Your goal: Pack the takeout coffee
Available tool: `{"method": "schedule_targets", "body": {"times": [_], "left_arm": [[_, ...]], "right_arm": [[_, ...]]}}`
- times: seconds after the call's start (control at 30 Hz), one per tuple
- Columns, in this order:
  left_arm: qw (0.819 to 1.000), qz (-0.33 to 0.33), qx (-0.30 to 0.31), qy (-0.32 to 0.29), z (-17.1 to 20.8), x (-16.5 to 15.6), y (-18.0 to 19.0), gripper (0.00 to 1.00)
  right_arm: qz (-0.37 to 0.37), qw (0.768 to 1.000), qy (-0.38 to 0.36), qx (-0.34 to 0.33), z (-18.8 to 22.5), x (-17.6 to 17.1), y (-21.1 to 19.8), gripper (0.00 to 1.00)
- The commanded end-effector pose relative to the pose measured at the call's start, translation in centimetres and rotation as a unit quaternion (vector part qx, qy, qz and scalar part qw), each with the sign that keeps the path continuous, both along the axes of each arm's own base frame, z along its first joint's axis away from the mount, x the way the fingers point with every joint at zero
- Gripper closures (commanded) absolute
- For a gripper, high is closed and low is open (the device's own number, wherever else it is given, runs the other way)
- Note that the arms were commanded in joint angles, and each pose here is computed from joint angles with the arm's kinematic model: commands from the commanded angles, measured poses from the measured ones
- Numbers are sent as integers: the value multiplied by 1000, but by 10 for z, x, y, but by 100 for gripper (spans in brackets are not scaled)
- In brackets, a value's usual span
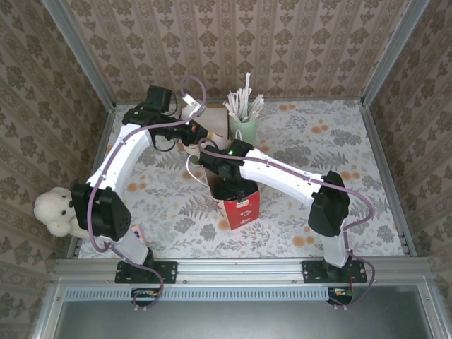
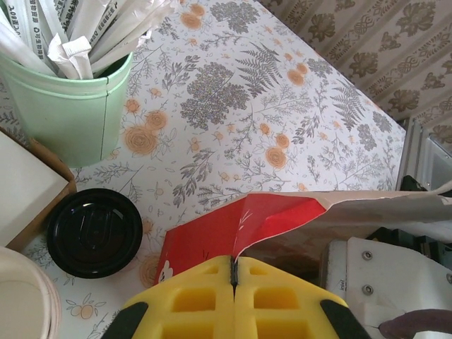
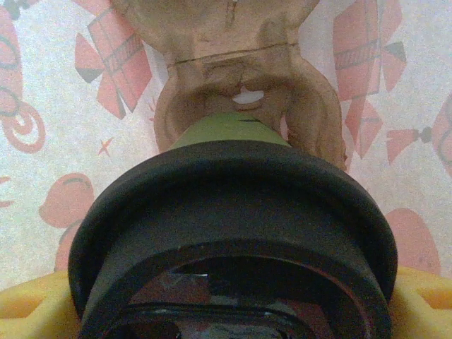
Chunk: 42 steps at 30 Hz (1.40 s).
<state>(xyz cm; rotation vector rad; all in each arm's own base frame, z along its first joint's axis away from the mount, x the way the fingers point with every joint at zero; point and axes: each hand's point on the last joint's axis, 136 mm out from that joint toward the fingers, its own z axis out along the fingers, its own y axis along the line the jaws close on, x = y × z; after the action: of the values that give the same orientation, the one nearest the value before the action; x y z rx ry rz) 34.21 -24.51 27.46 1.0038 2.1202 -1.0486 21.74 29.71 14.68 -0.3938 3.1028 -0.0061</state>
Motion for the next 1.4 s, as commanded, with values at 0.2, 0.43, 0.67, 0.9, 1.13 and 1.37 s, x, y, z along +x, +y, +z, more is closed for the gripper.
{"method": "schedule_targets", "body": {"times": [0.2,0.43,0.67,0.9,1.13,1.37], "left_arm": [[999,-5,-14,-28,18,-1,-2,100],[1000,-6,-1,-30,14,-3,-6,100],[999,3,0,-32,13,0,-4,100],[1000,9,-16,-2,12,4,-4,100],[999,-4,-34,18,13,3,-8,100],[999,-23,-47,10,20,-2,-11,100]], "right_arm": [[23,999,42,-5,4,-17,-3,31],[12,999,27,-12,-5,-5,-1,31],[23,1000,7,-17,-3,4,-4,31],[24,1000,-6,-12,-5,10,-2,30],[19,1000,-12,-7,-8,11,-2,30],[10,1000,-15,-23,-8,14,-8,31]]}}
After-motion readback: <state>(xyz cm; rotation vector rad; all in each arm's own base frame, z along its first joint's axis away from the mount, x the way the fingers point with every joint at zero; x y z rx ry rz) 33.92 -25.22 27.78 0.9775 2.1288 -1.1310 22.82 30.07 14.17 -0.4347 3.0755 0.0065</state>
